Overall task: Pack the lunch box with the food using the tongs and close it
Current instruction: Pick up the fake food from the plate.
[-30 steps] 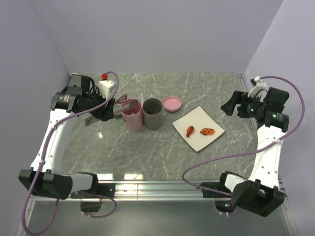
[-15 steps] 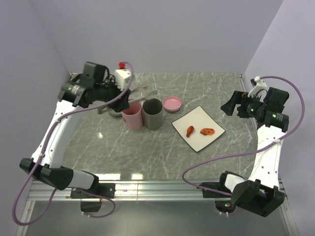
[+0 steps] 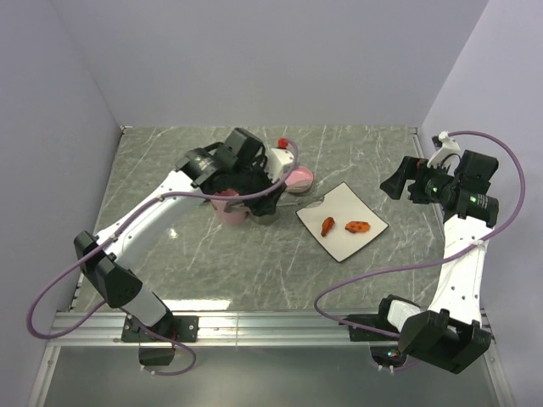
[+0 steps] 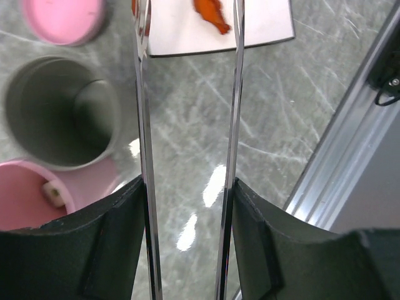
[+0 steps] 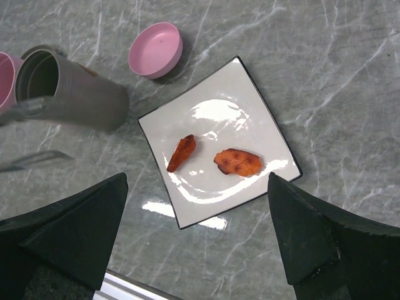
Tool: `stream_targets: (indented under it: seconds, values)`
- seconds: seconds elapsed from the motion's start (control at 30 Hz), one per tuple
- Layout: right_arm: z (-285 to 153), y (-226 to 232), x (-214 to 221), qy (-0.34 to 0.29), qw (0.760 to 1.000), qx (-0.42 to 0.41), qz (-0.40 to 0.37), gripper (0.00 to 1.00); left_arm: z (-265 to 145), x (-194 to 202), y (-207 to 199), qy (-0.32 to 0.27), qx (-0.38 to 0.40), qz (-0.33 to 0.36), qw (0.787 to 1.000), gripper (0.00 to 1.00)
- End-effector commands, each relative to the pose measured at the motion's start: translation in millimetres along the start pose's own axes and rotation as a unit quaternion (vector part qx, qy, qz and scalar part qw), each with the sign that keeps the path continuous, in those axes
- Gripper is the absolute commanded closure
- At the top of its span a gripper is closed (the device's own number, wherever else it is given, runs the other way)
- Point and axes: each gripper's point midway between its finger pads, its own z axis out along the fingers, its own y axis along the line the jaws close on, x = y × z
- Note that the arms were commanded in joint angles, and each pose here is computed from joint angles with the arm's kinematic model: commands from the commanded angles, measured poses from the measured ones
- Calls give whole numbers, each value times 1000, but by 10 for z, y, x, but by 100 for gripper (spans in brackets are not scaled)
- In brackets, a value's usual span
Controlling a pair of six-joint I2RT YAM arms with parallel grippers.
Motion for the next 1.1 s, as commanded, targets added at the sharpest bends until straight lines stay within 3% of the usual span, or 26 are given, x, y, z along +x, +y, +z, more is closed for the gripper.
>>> stream_targets:
  seconds: [0.0,0.57,1.07]
  values:
    - [-95,77,-192,-23,1000,-6,-9,0,220,-61,-97,-10,-4,-10,1000,42]
    - [-239,208,-520,-34,999,-17,-9,0,1189,289,-444,70,14,-31,997,41]
    - [-210,245,-476,-33,999,-33,-6,0,1550,308,-432,87,-5,-35,996,41]
